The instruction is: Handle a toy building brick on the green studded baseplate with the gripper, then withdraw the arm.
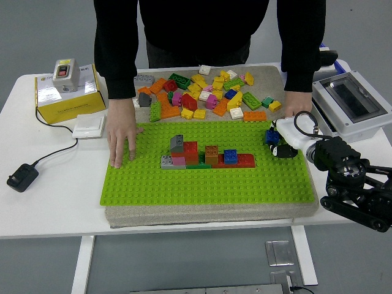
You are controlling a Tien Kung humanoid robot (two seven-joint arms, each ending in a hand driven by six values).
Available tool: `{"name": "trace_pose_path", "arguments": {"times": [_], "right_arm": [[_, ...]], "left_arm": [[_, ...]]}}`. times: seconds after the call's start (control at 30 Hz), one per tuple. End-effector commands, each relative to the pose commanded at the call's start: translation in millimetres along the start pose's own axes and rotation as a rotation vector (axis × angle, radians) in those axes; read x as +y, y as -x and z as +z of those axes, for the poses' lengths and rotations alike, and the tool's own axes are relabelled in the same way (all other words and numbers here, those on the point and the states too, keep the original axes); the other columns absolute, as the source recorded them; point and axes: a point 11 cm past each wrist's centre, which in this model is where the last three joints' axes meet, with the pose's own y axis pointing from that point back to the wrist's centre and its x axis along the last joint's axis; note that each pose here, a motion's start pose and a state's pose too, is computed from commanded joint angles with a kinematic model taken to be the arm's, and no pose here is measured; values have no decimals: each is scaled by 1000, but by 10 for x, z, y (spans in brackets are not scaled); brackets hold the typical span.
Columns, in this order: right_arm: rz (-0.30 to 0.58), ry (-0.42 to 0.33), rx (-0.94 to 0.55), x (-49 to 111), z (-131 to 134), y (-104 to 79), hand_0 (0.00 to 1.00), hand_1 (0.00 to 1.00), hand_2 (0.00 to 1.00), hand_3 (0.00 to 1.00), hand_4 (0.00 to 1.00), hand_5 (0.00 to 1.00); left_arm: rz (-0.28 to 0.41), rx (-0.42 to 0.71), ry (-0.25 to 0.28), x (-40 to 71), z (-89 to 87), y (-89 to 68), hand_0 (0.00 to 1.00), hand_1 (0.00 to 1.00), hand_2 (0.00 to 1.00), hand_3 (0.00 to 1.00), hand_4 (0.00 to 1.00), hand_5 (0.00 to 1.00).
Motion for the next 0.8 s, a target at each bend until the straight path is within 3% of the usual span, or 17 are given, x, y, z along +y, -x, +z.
{"name": "trace_pose_path", "arguments": {"times": [0.23,0.57,0.8], "right_arm": [[11,-51,-11,110,-166,-94,60,174,545,619,452,363],[-18,-177,-127,353,-618,-214,58,169,544,619,448,365],[-10,-205,-148,357,-758,-282,58,170,544,619,449,365]], "left_arm": [[1,1,0,1,1,-7,712,674,631,664,128,689],[2,0,-3,1,-4,-10,711,673,631,665,128,690],[4,-1,-3,2,-3,-20,711,673,630,664,128,689]]}}
